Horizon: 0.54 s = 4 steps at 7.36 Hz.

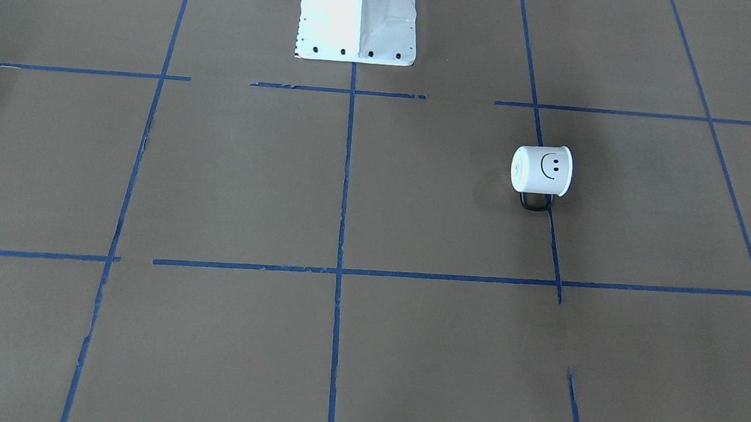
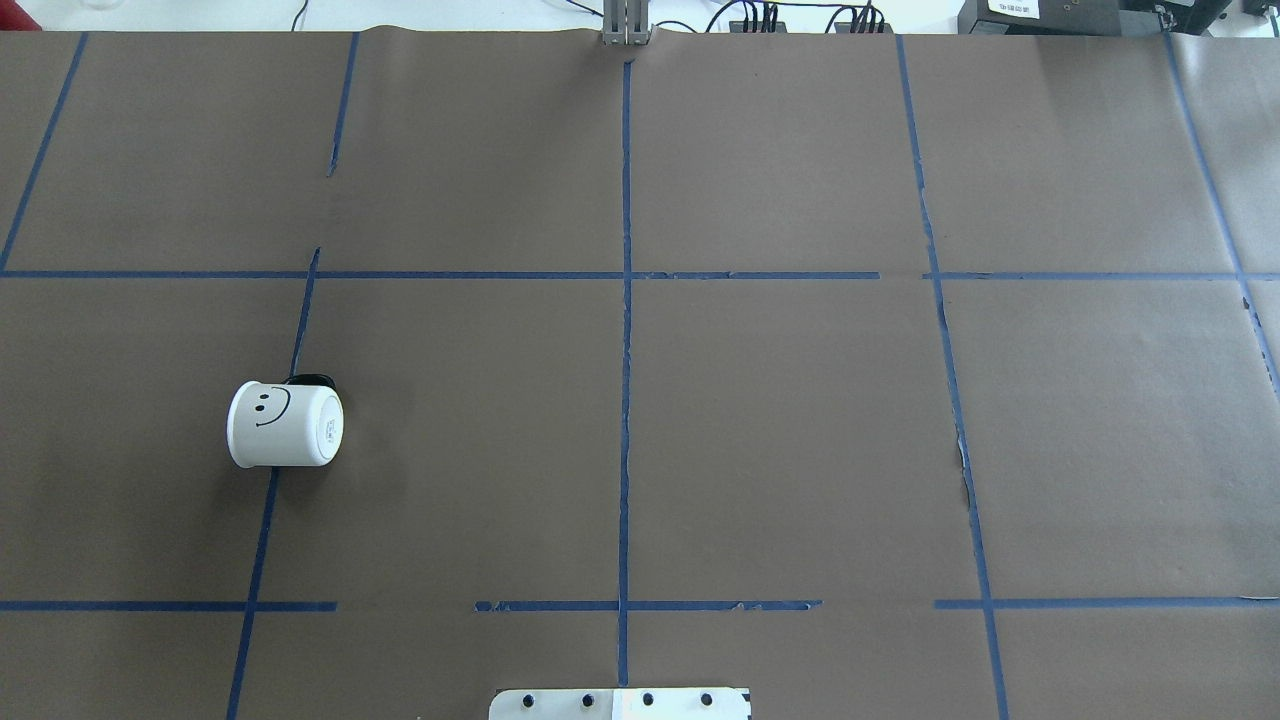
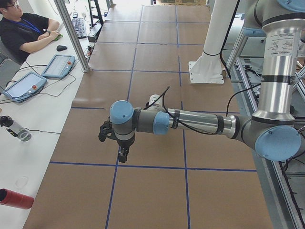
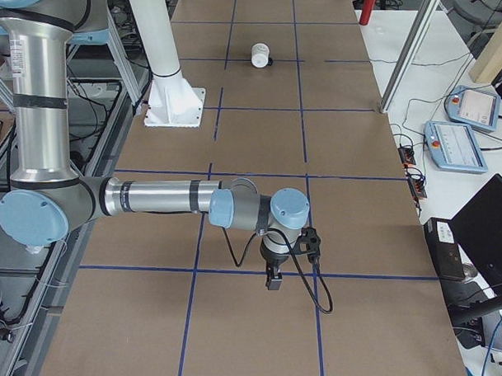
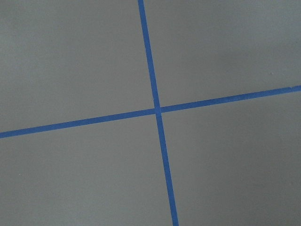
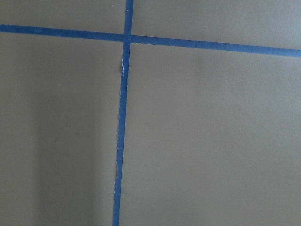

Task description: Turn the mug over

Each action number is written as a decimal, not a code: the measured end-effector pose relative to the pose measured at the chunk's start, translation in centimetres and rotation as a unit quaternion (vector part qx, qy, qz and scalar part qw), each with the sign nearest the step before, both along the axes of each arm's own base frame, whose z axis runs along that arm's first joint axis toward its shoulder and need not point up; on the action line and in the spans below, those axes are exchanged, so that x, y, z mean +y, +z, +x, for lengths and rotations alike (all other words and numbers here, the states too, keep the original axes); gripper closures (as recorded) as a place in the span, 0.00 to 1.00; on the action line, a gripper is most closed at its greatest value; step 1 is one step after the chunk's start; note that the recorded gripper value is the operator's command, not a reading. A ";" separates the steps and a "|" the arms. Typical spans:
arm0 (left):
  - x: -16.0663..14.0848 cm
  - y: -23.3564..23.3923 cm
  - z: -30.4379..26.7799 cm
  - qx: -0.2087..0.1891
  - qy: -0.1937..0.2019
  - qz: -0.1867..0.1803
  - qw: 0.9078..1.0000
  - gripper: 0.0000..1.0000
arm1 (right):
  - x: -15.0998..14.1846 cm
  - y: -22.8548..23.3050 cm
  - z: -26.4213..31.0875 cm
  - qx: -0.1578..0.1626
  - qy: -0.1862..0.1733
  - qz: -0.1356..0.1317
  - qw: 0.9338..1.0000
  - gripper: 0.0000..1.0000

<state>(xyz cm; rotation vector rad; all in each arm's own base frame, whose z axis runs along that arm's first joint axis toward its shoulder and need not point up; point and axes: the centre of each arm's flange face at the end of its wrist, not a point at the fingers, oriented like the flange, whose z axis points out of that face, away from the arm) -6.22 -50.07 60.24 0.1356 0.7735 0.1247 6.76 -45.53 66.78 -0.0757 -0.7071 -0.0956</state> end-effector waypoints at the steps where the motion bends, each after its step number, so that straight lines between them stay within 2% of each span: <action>1: 0.0 -0.2 0.0 0.000 0.000 0.001 1.000 0.00 | 0.0 0.0 0.0 0.000 0.000 0.000 1.000 0.00; 4: -0.4 -0.2 0.9 0.000 0.007 0.004 1.000 0.00 | 0.0 0.0 0.0 0.000 0.000 0.000 1.000 0.00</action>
